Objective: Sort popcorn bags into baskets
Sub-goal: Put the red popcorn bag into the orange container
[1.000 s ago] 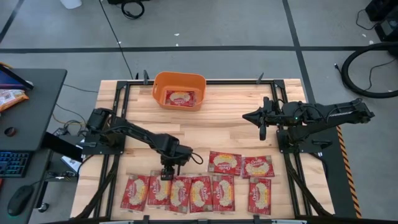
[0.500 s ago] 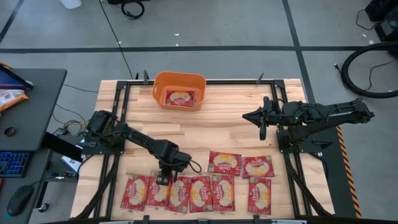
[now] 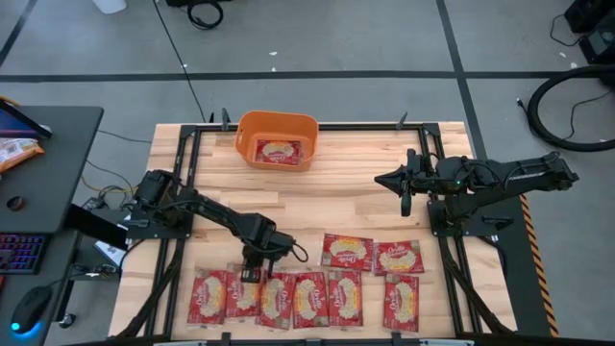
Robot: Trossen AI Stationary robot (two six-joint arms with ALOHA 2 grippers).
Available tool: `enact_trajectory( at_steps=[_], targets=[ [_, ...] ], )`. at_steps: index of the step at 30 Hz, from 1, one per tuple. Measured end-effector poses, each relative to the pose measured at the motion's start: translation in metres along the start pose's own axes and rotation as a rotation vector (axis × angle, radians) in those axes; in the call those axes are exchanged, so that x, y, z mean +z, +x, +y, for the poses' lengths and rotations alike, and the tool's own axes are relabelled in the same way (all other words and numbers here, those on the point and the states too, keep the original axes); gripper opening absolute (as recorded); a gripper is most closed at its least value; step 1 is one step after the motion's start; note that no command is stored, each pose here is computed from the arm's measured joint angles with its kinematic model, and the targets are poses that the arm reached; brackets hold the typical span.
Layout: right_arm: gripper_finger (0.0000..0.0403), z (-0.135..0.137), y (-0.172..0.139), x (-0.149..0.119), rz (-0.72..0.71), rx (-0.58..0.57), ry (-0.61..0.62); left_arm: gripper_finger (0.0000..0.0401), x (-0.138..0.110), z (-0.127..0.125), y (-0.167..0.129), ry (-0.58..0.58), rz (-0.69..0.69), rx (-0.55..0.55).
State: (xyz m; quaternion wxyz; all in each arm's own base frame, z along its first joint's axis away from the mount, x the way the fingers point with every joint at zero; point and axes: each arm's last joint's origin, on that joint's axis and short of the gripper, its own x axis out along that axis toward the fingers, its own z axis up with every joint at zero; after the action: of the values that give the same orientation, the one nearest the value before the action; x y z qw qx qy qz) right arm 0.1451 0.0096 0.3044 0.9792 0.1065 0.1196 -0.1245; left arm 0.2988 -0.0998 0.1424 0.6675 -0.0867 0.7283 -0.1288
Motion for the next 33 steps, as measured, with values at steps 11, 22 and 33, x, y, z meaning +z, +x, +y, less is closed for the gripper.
enact_trajectory(
  at_steps=[11,22,33],
  targets=[
    [0.0016,0.0,0.0,0.0,0.0,0.001,-0.011,0.0002,0.013,0.014,-0.053,0.104,0.051,0.079],
    [0.0016,0.0,0.0,0.0,0.002,0.003,-0.027,0.0001,0.023,0.064,-0.13,0.021,-0.004,0.162],
    [0.0016,0.0,0.0,0.0,0.002,0.003,-0.027,0.0001,0.013,0.132,-0.217,-0.27,-0.24,0.157]
  ],
)
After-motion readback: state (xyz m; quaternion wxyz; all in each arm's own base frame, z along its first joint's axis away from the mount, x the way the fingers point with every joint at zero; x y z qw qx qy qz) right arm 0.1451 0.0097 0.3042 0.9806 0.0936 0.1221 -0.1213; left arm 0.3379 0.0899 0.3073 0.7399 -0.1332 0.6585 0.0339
